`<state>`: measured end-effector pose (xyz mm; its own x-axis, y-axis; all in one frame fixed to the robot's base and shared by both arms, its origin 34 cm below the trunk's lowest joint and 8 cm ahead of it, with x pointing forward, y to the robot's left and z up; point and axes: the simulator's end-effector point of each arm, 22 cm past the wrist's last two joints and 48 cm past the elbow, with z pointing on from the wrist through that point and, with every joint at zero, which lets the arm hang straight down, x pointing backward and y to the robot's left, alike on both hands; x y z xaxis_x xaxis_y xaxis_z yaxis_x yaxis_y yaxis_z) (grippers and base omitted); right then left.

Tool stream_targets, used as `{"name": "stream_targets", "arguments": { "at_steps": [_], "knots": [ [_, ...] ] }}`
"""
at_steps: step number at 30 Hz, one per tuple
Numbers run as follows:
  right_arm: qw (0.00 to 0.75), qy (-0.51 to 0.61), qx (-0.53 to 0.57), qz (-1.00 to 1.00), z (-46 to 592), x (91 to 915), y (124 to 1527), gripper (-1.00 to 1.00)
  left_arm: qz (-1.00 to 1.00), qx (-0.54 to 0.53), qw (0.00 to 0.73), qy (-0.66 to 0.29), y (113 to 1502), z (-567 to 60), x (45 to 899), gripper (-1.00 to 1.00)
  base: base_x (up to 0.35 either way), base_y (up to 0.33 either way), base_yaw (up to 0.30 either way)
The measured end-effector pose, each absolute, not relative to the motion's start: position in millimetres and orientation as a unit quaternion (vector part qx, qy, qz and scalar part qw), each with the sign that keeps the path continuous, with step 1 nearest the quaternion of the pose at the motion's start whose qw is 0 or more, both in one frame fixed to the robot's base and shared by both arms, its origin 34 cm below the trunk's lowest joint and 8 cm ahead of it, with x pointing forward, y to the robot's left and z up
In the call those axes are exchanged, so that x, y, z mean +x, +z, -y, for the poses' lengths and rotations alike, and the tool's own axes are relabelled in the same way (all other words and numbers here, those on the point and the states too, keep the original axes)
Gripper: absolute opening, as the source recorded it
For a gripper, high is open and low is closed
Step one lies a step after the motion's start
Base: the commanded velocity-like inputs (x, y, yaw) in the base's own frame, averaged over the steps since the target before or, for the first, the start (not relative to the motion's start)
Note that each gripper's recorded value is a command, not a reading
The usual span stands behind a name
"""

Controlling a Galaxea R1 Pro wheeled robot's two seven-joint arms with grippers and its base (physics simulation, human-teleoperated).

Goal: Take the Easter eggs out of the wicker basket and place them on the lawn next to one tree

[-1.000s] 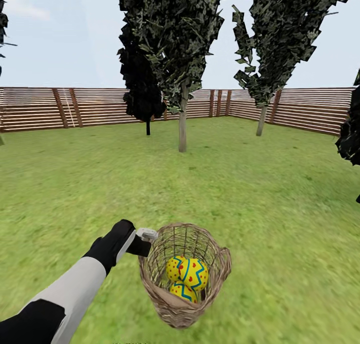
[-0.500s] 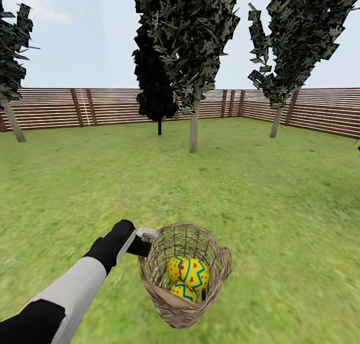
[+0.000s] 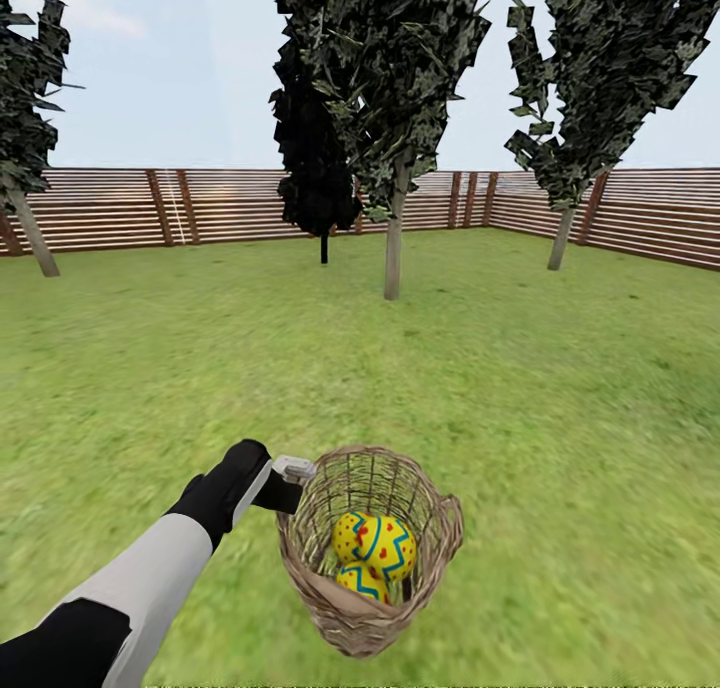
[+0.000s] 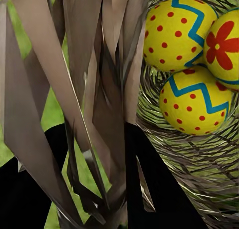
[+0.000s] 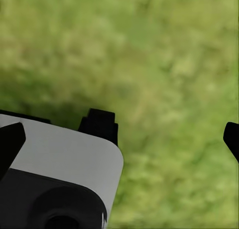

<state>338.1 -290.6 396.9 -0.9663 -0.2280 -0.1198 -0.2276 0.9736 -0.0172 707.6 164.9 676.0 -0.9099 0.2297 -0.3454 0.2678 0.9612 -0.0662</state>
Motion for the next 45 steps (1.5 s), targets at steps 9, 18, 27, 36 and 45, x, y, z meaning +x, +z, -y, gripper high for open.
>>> {"name": "stream_targets", "arguments": {
  "at_steps": [9,18,27,36,45],
  "knots": [
    [0.047,0.000,-0.117,-0.992,291,323,392,1.00,-0.977,0.129,0.163,-0.055,668,-165,707,-1.00,0.000,0.000,-0.090],
    [0.042,0.001,-0.117,-0.992,290,318,390,1.00,-0.977,0.127,0.158,-0.058,662,-164,705,-1.00,0.000,0.000,-0.221],
    [0.035,0.002,-0.117,-0.993,290,313,388,1.00,-0.978,0.128,0.152,-0.057,654,-165,704,-1.00,0.000,0.000,-0.029],
    [0.025,0.003,-0.117,-0.993,290,303,385,1.00,-0.979,0.127,0.145,-0.060,646,-164,702,-1.00,0.000,0.000,0.000],
    [0.018,0.004,-0.117,-0.993,289,297,382,1.00,-0.980,0.126,0.138,-0.062,638,-164,700,-1.00,0.000,0.000,0.000]
  ]
}}
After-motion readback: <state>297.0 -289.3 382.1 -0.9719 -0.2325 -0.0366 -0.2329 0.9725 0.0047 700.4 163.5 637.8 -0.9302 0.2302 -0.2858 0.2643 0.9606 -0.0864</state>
